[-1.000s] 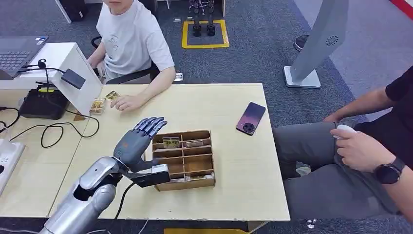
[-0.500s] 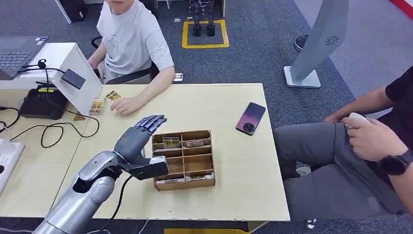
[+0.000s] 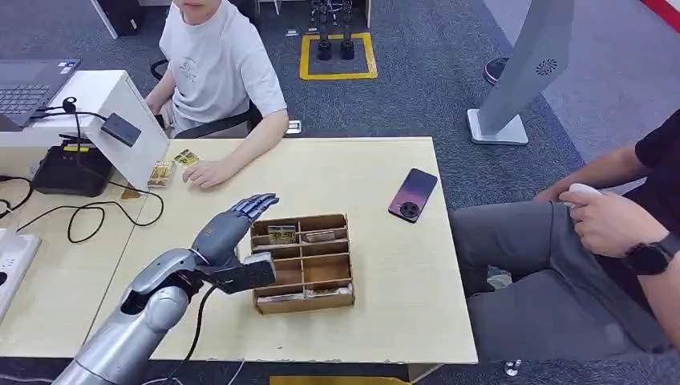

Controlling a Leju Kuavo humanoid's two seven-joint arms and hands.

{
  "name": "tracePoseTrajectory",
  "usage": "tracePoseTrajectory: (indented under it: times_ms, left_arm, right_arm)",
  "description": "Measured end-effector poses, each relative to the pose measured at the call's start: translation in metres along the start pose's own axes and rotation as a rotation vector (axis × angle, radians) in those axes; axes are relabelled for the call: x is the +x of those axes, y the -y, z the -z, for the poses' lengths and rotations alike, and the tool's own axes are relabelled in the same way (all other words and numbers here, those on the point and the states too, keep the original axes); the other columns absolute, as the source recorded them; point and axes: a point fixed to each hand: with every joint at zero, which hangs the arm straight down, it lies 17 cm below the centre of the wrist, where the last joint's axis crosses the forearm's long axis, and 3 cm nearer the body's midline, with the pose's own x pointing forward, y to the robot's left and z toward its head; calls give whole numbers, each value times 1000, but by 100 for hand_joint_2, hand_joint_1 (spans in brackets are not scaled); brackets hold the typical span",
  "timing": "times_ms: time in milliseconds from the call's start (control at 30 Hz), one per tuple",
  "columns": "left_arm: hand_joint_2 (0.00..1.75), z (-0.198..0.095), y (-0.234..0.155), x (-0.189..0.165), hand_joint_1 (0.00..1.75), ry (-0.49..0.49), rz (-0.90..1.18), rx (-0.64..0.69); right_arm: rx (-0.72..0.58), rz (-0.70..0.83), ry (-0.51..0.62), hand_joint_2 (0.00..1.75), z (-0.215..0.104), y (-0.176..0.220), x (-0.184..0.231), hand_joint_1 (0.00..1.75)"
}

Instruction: Pass the card to the sensor for recognition and then transmit it.

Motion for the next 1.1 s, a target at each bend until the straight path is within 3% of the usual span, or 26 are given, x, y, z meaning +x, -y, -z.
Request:
tracePoseTrajectory:
  times_ms: [300, 1100]
  left_arm:
    - [175, 16, -22, 0, 0, -46, 62, 0]
    - [175, 27, 2, 11, 0, -56, 112, -39]
  right_arm:
    - [-2, 11, -8, 0, 0, 1, -2, 0]
    - [-3, 11, -12, 0, 0, 1, -3, 0]
